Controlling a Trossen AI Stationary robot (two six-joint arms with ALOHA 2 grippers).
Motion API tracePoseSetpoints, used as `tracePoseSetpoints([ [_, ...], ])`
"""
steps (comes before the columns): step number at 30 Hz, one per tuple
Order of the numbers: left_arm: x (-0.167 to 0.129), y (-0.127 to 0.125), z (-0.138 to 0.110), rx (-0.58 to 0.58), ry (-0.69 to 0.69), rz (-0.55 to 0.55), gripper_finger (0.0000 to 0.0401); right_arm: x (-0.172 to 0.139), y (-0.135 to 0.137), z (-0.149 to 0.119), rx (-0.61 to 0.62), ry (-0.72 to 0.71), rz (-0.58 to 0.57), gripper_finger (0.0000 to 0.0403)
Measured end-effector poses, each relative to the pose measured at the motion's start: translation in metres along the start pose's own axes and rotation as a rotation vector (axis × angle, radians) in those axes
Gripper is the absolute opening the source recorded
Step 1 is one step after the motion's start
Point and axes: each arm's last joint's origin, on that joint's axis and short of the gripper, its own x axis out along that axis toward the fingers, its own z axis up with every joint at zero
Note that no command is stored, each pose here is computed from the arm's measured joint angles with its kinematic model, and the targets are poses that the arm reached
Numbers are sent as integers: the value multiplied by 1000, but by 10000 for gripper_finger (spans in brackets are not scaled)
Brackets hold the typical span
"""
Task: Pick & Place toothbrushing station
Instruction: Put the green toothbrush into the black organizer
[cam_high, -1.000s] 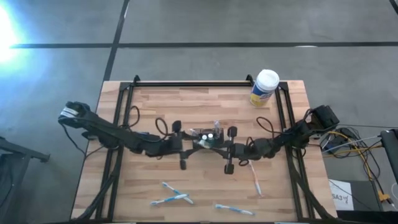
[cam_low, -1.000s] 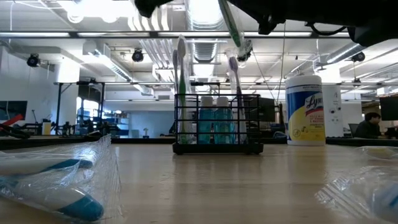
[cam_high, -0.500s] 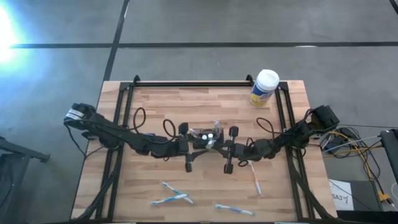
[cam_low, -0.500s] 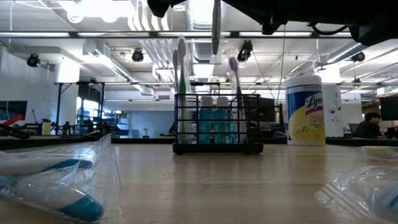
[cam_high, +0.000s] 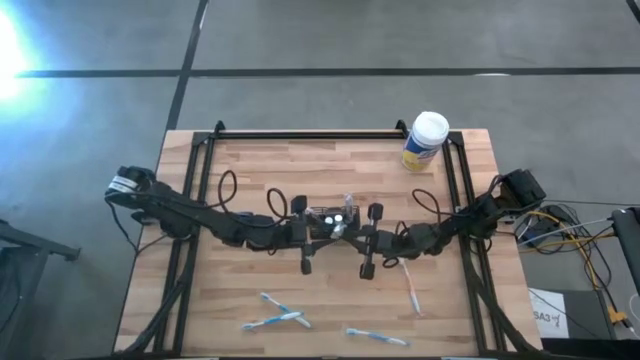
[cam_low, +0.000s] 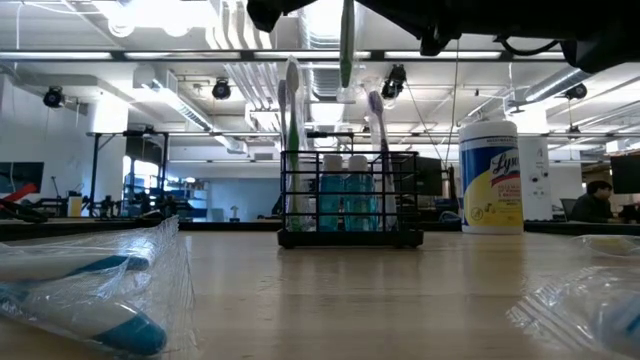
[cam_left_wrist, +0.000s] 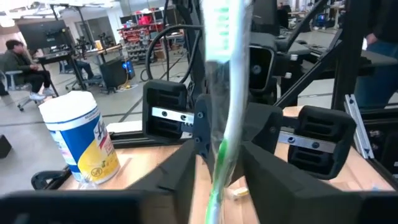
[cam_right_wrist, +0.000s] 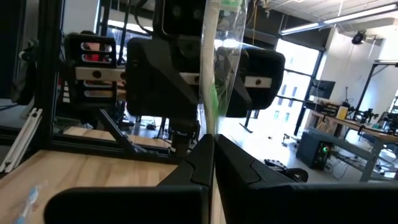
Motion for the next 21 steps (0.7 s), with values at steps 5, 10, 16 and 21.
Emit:
tracePoseSetpoints([
  [5,-1,0,3,34,-16,-32,32,0,0,-1,-2,2,6,8],
  [10,0,1,5,37,-26,-97,17,-1,0,-1,-3,4,9,8],
  [16,-3,1,8,73,-41,-141,14,-7,6,0,-37,16,37,8],
  [21,-8,3,16,71,-81,-170,12,-20,6,11,-34,8,56,17],
])
